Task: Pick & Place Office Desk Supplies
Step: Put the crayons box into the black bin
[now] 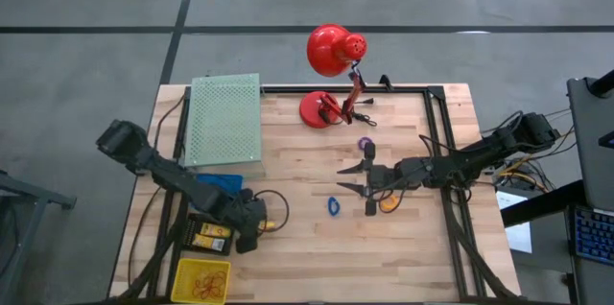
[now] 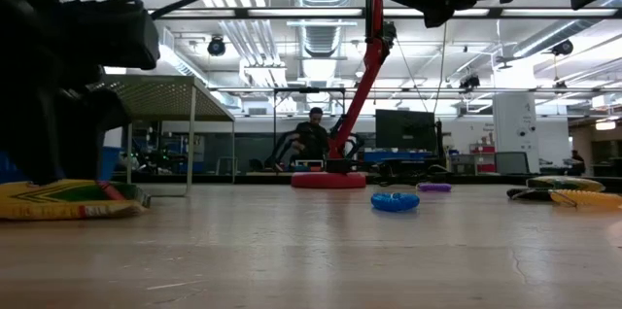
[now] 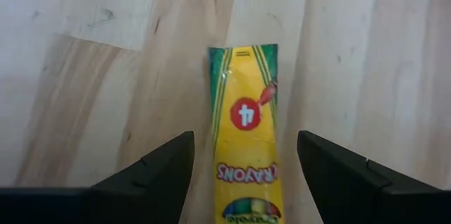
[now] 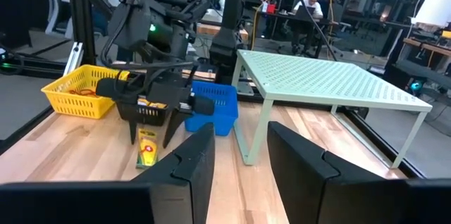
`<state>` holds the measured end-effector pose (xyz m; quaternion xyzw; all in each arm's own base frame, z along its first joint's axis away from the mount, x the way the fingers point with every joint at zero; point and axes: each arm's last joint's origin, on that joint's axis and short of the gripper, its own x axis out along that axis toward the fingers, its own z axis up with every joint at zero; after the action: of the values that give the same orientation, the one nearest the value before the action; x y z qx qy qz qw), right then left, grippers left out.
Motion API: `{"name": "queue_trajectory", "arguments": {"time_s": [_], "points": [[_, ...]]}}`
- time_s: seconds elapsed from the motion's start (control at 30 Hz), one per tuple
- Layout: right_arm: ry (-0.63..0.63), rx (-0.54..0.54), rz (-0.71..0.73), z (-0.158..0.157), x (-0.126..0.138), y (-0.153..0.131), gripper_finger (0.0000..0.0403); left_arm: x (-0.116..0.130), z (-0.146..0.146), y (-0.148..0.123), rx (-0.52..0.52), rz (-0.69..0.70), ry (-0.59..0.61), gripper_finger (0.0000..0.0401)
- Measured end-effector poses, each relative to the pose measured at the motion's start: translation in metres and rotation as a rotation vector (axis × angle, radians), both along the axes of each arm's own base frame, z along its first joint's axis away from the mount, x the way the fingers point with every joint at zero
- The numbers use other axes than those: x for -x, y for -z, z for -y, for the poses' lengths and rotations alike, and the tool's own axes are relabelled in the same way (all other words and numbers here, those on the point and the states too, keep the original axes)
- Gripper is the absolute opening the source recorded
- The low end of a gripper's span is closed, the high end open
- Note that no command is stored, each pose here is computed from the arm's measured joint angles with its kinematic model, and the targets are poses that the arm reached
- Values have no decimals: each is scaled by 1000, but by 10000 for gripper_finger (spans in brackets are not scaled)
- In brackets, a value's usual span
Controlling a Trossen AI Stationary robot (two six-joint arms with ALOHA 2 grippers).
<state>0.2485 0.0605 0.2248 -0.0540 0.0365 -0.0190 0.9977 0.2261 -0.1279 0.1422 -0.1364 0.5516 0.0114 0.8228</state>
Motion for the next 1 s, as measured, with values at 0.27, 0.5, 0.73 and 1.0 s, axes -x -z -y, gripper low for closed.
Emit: {"name": "queue_trajectory", "arguments": {"time_s": [0.27,0.5,0.73,1.0], "points": [[0,3,-9,0,0,1,119,-2,1,14,-50,-43,14,248],[0,2,-14,0,0,1,128,-2,0,16,-63,-46,9,218],[0,1,-15,0,0,2,132,-2,0,12,-54,-28,1,165],[0,0,-14,0,0,1,120,-6,2,6,-50,-7,15,141]]}}
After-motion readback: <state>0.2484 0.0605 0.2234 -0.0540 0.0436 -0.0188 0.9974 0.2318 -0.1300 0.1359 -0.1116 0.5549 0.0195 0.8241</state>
